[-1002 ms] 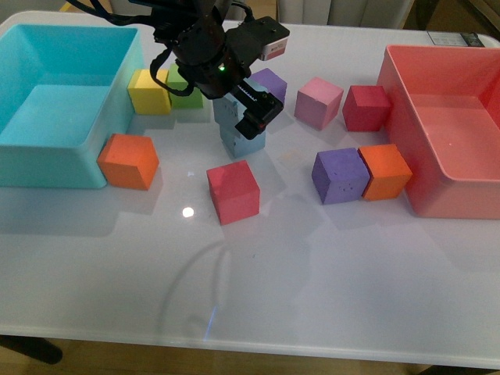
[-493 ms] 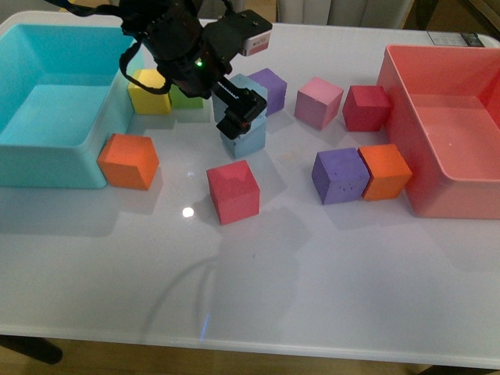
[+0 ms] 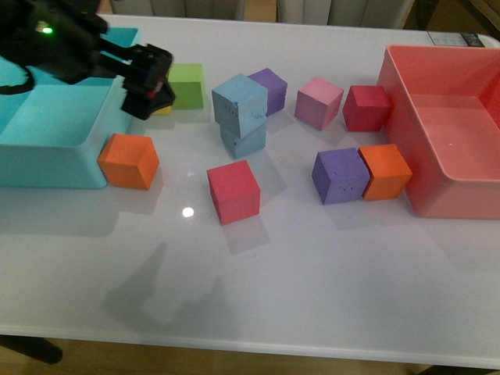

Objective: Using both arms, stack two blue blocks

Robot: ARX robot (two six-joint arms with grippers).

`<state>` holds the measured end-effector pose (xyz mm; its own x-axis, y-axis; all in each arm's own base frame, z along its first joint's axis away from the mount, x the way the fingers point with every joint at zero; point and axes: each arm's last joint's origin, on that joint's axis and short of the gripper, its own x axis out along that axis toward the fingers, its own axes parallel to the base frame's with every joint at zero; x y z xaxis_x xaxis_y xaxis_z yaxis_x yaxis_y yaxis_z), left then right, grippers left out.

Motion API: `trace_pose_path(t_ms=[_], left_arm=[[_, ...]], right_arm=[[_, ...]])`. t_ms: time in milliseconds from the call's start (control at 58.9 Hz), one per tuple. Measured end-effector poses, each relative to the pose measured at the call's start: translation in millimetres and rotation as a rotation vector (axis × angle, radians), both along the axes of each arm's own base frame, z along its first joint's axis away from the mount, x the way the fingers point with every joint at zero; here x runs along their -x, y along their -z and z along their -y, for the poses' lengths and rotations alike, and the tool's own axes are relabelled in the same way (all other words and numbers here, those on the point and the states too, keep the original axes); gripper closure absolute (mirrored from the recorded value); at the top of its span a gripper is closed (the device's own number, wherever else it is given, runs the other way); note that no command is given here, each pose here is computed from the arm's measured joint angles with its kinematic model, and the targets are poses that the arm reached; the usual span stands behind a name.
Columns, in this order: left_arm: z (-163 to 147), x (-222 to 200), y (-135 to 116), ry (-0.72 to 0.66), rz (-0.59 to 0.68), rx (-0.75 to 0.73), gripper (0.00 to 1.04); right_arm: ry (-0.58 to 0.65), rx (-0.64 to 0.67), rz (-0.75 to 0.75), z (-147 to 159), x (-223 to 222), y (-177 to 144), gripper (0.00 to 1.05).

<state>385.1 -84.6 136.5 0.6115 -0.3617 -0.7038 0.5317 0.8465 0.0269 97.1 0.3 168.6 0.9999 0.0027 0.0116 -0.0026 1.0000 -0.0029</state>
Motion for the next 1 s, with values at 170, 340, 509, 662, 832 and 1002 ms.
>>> trace_pose_path(t_ms=[170,340,509,662,832,1002], left_arm=[[-44,68,25,-0.472,0.442,0.061,0.37],[-60,119,-10,-0.512,0.764,0.232,0.65],[-67,152,-9,-0.514,0.736,0.237,0.91],[-69,157,-13,-0.518,0.754,0.243,0.63],[-75,176,-15,-0.501,0.734,0.244,0.91],[-84,198,-26,-0.52,0.743,0.24,1.03]], right_arm=[[0.002,0.0,0.0,0,0,0,0.09],[-0.001,0.0,0.0,0,0,0,0.09],[-0.001,0.0,0.0,0,0,0,0.09],[-0.001,0.0,0.0,0,0,0,0.09],[-0.001,0.0,0.0,0,0,0,0.09],[-0.001,0.0,0.0,0,0,0,0.09]])
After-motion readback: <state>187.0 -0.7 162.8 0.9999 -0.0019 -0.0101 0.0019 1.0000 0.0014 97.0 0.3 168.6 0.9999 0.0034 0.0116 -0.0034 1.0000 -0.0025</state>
